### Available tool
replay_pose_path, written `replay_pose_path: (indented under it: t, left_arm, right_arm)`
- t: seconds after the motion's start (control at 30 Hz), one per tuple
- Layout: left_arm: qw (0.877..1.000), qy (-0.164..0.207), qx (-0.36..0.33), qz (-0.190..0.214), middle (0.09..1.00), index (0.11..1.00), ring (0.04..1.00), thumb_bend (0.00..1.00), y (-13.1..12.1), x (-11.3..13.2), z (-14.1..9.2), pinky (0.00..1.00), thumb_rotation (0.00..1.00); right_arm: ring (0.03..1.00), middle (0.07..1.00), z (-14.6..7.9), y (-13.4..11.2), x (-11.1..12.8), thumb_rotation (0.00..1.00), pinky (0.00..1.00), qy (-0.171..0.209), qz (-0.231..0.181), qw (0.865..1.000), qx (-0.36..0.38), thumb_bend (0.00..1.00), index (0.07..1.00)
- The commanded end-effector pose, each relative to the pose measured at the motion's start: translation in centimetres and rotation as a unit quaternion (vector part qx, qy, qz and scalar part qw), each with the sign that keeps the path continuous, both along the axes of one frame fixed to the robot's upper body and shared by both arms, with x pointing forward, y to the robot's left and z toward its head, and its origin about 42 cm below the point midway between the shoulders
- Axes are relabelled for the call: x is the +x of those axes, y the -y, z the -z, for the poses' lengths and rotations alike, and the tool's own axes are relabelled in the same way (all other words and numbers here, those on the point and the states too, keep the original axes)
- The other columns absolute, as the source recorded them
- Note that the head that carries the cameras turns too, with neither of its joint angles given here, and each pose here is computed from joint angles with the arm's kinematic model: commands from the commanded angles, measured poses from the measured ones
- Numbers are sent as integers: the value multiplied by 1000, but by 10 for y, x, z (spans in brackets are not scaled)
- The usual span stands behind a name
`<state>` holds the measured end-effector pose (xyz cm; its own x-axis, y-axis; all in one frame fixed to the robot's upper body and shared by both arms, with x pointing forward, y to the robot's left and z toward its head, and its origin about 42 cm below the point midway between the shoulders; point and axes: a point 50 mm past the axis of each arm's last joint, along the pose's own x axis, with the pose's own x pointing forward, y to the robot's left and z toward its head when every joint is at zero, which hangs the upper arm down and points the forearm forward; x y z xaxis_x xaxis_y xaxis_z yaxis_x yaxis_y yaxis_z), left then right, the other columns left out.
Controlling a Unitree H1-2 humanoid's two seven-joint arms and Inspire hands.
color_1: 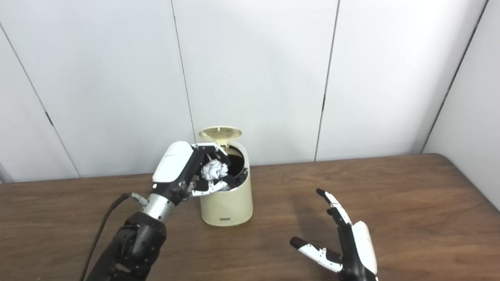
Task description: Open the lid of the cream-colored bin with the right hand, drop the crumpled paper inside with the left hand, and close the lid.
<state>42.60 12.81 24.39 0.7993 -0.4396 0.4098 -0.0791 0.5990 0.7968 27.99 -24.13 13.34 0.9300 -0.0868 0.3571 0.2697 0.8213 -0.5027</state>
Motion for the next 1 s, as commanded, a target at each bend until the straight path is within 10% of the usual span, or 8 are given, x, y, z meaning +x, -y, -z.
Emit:
replay_pose_path:
  t: [0.0,0.97]
  left_arm:
    - [998,56,-12,11,481,514,397,500,11,8,-31,220,0]
    - [992,115,43,9,479,508,413,504,18,22,-42,285,0]
  right_arm:
    - [897,904,18,-24,-6,700,816,-19,-15,999,33,818,886]
    - [895,899,18,-22,-11,735,816,-20,-25,999,30,845,883]
